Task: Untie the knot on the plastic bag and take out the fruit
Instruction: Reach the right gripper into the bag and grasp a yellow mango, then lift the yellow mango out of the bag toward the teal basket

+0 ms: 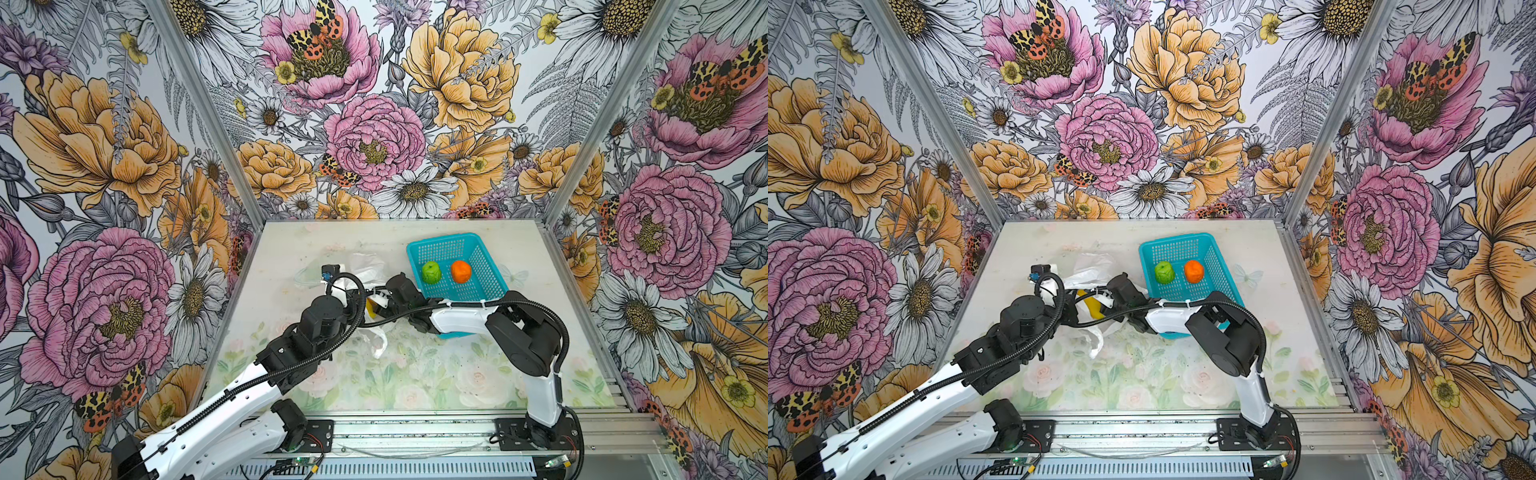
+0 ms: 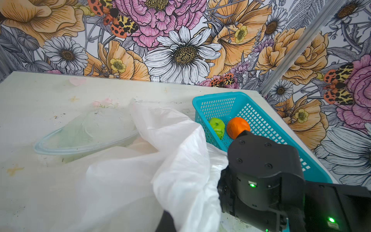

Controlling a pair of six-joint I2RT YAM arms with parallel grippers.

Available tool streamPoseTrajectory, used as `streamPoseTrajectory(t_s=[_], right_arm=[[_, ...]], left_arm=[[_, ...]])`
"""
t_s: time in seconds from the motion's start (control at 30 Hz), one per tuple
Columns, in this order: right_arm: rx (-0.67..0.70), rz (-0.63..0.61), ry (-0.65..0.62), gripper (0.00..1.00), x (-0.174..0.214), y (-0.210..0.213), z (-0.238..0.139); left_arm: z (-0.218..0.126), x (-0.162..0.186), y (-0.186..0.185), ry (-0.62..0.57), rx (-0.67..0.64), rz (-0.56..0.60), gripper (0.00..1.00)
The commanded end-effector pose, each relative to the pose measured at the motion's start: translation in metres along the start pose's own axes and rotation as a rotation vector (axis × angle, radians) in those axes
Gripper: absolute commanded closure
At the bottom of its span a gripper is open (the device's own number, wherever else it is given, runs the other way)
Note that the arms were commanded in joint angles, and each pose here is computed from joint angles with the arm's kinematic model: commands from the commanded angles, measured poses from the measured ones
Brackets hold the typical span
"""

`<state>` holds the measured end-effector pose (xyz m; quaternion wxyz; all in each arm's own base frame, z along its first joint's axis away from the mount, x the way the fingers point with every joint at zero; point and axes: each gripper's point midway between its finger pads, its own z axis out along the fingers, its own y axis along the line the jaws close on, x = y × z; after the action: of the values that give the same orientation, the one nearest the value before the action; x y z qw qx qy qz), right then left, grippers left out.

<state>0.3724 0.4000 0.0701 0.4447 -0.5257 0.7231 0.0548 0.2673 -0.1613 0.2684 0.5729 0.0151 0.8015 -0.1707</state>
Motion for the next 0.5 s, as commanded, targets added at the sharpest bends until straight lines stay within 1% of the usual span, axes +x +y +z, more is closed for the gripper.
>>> streamPoseTrajectory(t_s=[0.0, 0.13, 0.27, 0.3, 0.4, 0.43, 0.47], right_arm=[[-0.046, 0.013, 0.139, 0.38, 0.024, 0.008, 0.016], [-0.005, -0.002, 0.264, 0.38, 0.042, 0.003, 0.034], [-0.032, -0.007, 0.269, 0.38, 0.042, 0.008, 0.033], [-0.04, -0.008, 0.265, 0.41, 0.041, 0.009, 0.032], [-0.04, 0.001, 0.253, 0.62, 0.037, 0.008, 0.03], [-0.045, 0.008, 0.241, 0.67, 0.033, 0.007, 0.027], [-0.056, 0.015, 0.227, 0.69, 0.029, 0.008, 0.024]], left_arm=[[-0.003, -0.01, -0.009, -0.035, 0.042, -0.006, 1.0], [-0.004, -0.011, -0.009, -0.039, 0.044, -0.008, 1.0], [-0.004, -0.011, -0.009, -0.039, 0.041, -0.006, 1.0], [-0.004, -0.011, -0.008, -0.04, 0.04, -0.006, 1.0], [-0.003, -0.011, -0.008, -0.037, 0.037, -0.004, 1.0], [-0.003, -0.01, -0.008, -0.036, 0.034, -0.003, 1.0], [-0.002, -0.01, -0.007, -0.036, 0.026, -0.003, 1.0]])
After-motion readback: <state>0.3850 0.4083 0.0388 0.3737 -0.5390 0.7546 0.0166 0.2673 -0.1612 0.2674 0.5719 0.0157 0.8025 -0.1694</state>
